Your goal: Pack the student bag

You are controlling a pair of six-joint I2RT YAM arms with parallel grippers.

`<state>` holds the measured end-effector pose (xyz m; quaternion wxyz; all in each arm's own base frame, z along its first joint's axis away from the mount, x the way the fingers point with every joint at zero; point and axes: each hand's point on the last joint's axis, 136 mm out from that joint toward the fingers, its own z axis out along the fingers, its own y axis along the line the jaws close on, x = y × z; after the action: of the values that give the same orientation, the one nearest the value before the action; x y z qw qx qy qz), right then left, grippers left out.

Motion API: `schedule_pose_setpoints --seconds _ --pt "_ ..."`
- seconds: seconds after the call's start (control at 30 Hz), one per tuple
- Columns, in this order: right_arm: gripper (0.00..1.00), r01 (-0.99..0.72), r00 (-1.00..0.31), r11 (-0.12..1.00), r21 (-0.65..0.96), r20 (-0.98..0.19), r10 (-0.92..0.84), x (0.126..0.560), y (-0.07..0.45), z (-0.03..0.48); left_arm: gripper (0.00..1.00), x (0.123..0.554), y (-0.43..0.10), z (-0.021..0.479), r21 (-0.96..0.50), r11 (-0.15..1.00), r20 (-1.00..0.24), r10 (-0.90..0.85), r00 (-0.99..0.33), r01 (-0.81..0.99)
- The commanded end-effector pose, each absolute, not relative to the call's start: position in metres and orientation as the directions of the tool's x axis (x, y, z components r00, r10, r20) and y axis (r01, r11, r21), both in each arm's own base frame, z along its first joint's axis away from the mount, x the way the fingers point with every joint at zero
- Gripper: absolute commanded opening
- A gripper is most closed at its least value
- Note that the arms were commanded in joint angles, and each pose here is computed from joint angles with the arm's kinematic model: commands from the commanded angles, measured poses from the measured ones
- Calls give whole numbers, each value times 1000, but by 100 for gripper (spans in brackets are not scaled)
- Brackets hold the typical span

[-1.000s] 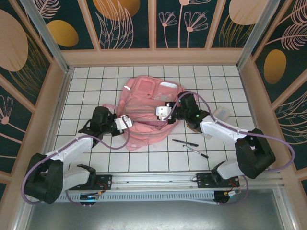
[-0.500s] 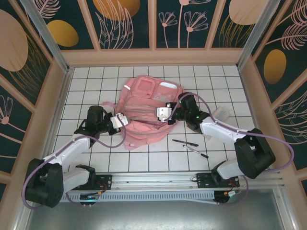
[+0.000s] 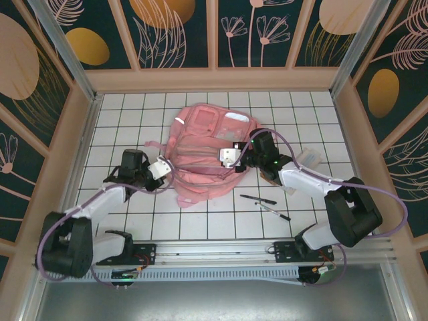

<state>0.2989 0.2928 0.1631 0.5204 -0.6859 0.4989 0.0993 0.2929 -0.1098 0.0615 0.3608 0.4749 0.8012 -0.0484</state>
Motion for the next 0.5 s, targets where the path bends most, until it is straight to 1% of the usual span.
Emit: schedule_pose_setpoints --seconds 0.0,0.03,0.07,0.1,0.17,0.2,0.27,0.37,0.47 --pt "0 -755 485 64 -653 -622 -615 315 283 168 0 318 -76 55 230 681 -580 670 -464 695" --pt "0 -763 482 61 -644 -629 -610 313 283 168 0 322 -77 56 221 680 -579 668 -467 699" --pt "4 -770 482 58 -636 -639 -600 311 285 169 0 322 -84 58 199 660 -589 671 -449 725" --pt "21 -777 479 65 -626 -655 -585 308 286 172 0 321 -91 63 178 640 -611 668 -426 748" --pt "44 -794 494 47 -606 -688 -531 295 296 178 0 319 -103 74 155 624 -666 638 -385 766" --pt "52 -806 495 33 -590 -705 -508 287 302 181 0 318 -107 81 156 623 -692 622 -365 766" --pt "63 -828 483 19 -561 -730 -484 276 315 185 0 314 -113 89 148 618 -727 597 -339 772" --pt "72 -857 471 -25 -515 -762 -444 257 338 191 0 305 -117 90 139 603 -739 591 -322 786" --pt "73 -871 457 -52 -489 -765 -455 249 355 186 0 296 -119 83 127 568 -729 610 -312 813"
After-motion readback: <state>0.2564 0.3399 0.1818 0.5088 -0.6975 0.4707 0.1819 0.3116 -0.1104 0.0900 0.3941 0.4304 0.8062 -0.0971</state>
